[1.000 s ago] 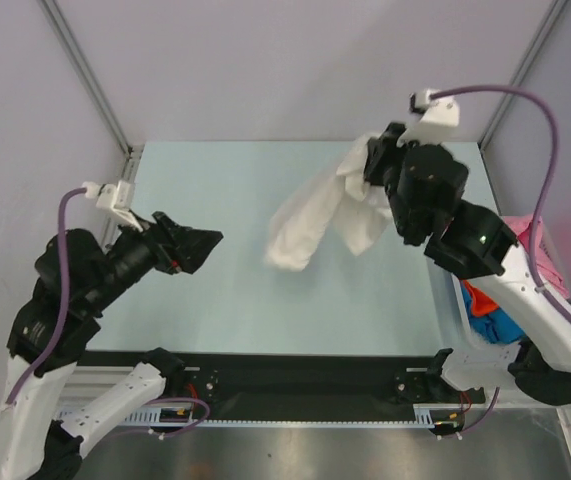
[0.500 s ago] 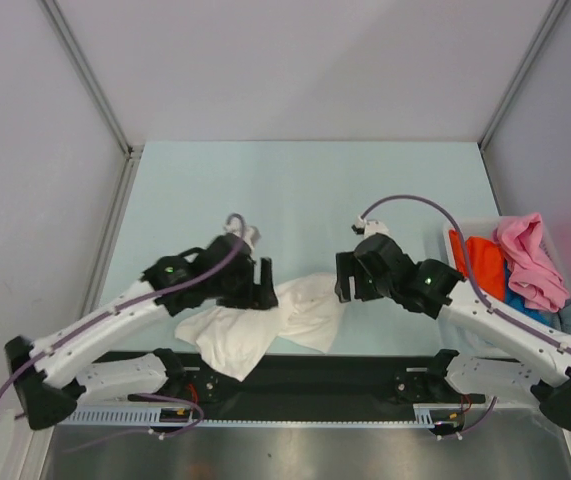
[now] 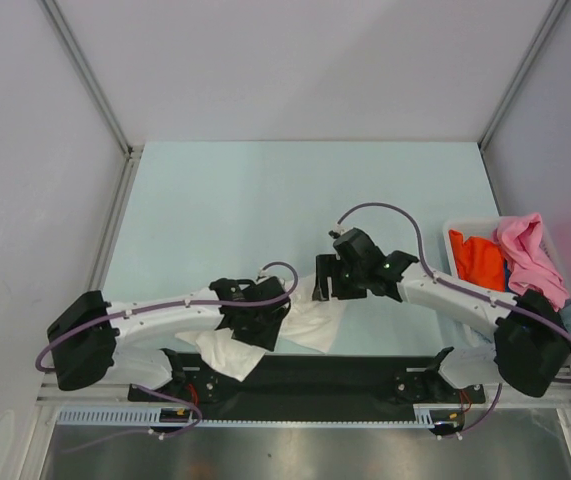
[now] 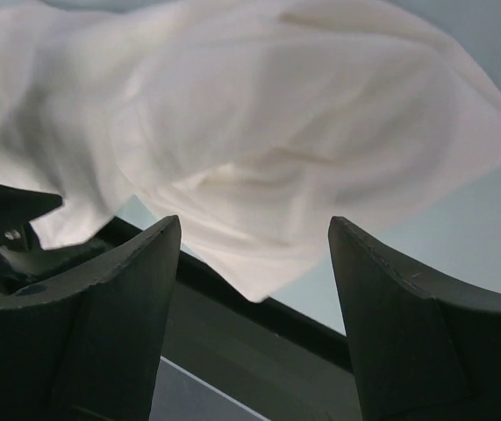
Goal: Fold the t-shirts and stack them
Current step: Flatten the tshirt out
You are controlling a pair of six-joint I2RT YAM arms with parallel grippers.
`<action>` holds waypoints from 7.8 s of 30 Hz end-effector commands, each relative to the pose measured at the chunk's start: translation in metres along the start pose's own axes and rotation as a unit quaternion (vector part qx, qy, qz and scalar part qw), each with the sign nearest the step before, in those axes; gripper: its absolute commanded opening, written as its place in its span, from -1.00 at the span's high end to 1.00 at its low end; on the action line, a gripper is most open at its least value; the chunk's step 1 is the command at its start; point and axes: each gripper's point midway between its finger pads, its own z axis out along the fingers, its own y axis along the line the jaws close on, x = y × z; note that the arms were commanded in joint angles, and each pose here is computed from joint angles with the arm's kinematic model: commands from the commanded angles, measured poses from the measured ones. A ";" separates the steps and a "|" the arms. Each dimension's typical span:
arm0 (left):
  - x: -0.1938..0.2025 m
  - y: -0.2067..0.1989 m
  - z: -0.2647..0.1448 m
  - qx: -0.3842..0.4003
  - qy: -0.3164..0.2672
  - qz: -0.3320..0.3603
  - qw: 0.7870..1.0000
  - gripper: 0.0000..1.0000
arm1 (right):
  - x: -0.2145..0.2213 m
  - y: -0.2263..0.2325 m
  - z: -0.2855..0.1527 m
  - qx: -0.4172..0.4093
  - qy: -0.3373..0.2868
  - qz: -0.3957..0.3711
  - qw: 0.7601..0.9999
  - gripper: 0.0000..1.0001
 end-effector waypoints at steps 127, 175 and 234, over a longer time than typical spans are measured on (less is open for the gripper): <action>-0.009 0.185 -0.026 -0.111 -0.097 -0.531 0.834 0.01 | -0.050 -0.136 -0.089 0.150 -0.063 0.123 0.979 0.44; -0.033 0.230 -0.095 -0.183 -0.203 -0.533 0.800 0.99 | -0.037 -0.217 -0.054 0.281 -0.016 0.248 0.927 0.25; -0.092 0.227 -0.170 -0.163 -0.317 -0.421 0.834 0.99 | -0.087 -0.219 -0.049 0.269 -0.144 0.236 0.923 1.00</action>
